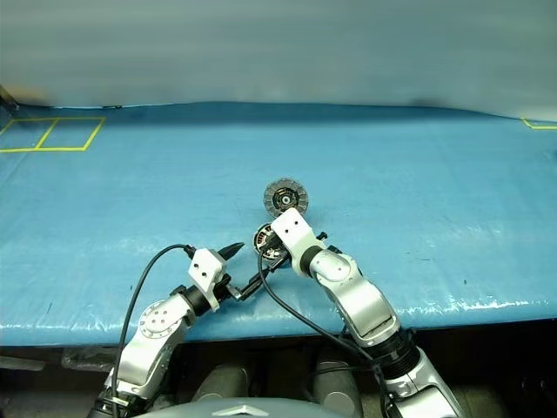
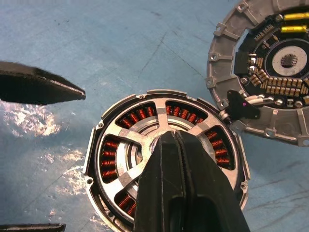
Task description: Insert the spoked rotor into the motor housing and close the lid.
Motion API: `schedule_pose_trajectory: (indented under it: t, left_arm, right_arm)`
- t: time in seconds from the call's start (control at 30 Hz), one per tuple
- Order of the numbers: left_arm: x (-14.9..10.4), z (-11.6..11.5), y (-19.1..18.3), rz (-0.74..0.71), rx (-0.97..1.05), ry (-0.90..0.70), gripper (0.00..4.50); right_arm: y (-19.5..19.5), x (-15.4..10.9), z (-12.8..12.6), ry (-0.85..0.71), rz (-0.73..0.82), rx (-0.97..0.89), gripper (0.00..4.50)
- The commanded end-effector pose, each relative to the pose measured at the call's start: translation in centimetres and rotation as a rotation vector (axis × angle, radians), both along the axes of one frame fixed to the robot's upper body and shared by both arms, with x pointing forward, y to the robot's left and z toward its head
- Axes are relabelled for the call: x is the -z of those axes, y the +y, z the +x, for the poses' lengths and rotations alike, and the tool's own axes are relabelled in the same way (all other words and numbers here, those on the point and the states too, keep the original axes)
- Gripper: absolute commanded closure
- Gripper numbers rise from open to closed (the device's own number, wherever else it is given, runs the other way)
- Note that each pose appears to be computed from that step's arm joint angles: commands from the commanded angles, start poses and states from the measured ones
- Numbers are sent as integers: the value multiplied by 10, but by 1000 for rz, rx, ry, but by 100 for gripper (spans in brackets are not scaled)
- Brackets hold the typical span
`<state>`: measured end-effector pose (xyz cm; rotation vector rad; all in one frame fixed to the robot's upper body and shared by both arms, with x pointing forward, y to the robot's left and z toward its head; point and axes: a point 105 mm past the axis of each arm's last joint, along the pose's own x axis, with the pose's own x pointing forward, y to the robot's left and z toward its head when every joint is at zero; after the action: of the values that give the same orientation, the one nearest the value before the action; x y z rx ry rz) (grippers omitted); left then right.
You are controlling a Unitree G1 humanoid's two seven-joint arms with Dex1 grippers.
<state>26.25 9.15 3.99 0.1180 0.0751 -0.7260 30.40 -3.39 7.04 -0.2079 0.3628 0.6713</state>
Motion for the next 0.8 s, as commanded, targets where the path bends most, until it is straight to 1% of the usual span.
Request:
schedule_pose_trajectory:
  t: [0.03, 0.13, 0.17, 0.23, 0.33, 0.37, 0.57, 0.73, 0.8]
  left_arm:
    - [-9, 1, -2, -8, 8, -36, 0]
    - [-9, 0, -3, -8, 10, -35, 0]
    - [-9, 0, -3, -8, 10, -35, 0]
    - [-9, 0, -3, -8, 10, -34, 0]
    - [-9, 0, -3, -10, 11, -33, 0]
    - [-9, 0, -3, -10, 10, -33, 0]
    - [-9, 0, -4, -11, 13, -31, 0]
    - [-9, 1, -3, -10, 13, -32, 0]
    - [-8, 1, -3, -9, 13, -32, 0]
  right_arm:
    - [-11, 39, -7, 349, 111, 165, 447]
    - [-8, 34, -10, 420, 184, 181, 447]
    - [-7, 32, -11, 417, 178, 167, 447]
    - [-7, 28, -12, 359, 115, 126, 447]
    - [-9, 23, -13, 177, -56, 23, 447]
    - [-10, 23, -12, 131, -92, 1, 447]
    - [-14, 9, 0, 34, 13, 70, 447]
    - [-24, 14, 8, 30, -7, 149, 447]
    - [-26, 14, 9, 47, 20, 170, 447]
